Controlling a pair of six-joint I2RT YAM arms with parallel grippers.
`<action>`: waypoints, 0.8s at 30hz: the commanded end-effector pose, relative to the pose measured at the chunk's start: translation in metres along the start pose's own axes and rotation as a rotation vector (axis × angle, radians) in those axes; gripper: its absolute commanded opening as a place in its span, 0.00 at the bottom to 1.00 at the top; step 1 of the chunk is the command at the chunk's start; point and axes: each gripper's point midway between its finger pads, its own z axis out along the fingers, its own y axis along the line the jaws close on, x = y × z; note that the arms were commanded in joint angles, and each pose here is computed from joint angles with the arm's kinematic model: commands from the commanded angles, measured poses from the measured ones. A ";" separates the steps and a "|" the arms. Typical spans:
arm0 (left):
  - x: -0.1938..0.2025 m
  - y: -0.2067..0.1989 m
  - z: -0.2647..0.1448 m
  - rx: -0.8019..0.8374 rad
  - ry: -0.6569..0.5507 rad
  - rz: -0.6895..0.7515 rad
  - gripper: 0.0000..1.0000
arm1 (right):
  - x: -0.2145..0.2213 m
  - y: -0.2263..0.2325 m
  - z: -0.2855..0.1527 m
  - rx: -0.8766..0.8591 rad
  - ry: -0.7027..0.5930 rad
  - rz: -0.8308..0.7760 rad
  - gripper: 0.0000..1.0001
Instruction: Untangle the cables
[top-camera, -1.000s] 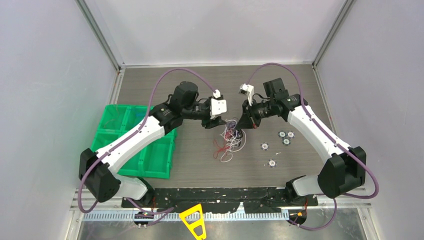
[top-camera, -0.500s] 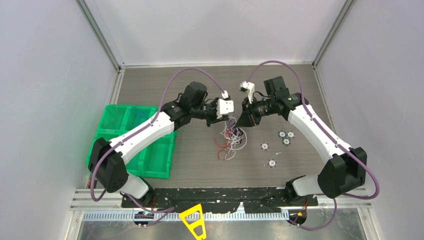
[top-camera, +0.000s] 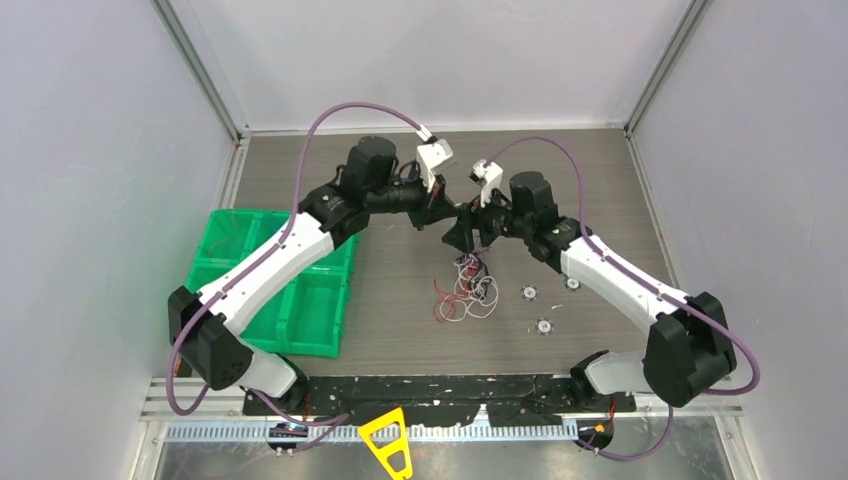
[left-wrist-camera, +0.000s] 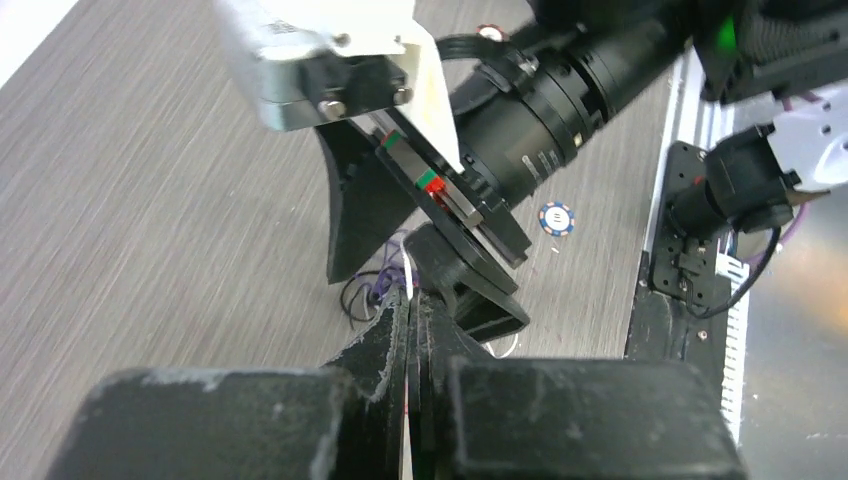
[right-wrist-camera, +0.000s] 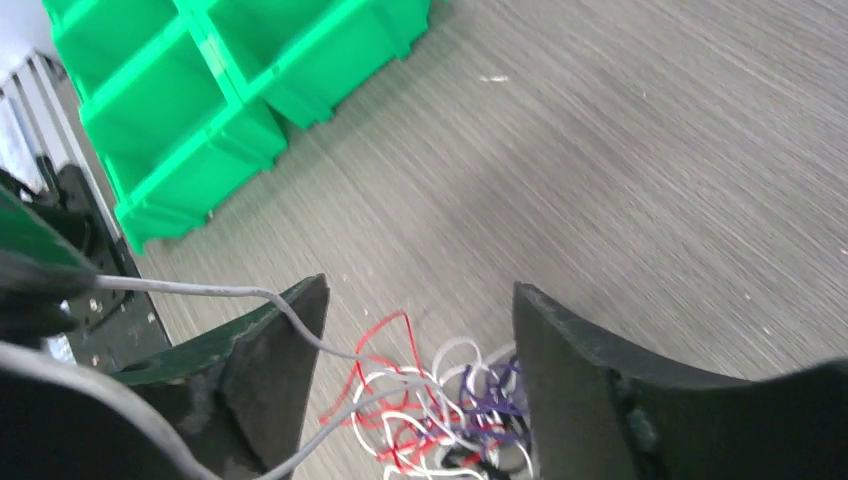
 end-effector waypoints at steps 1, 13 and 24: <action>-0.069 -0.016 -0.043 -0.016 -0.168 -0.020 0.00 | -0.013 -0.030 0.026 0.132 -0.113 -0.010 0.66; -0.215 -0.006 -0.199 -0.250 -0.515 0.153 0.00 | 0.093 -0.071 0.035 0.196 0.194 0.009 0.38; -0.258 0.022 -0.312 -0.637 -0.671 0.231 0.00 | 0.101 -0.083 0.029 0.194 0.280 0.071 0.38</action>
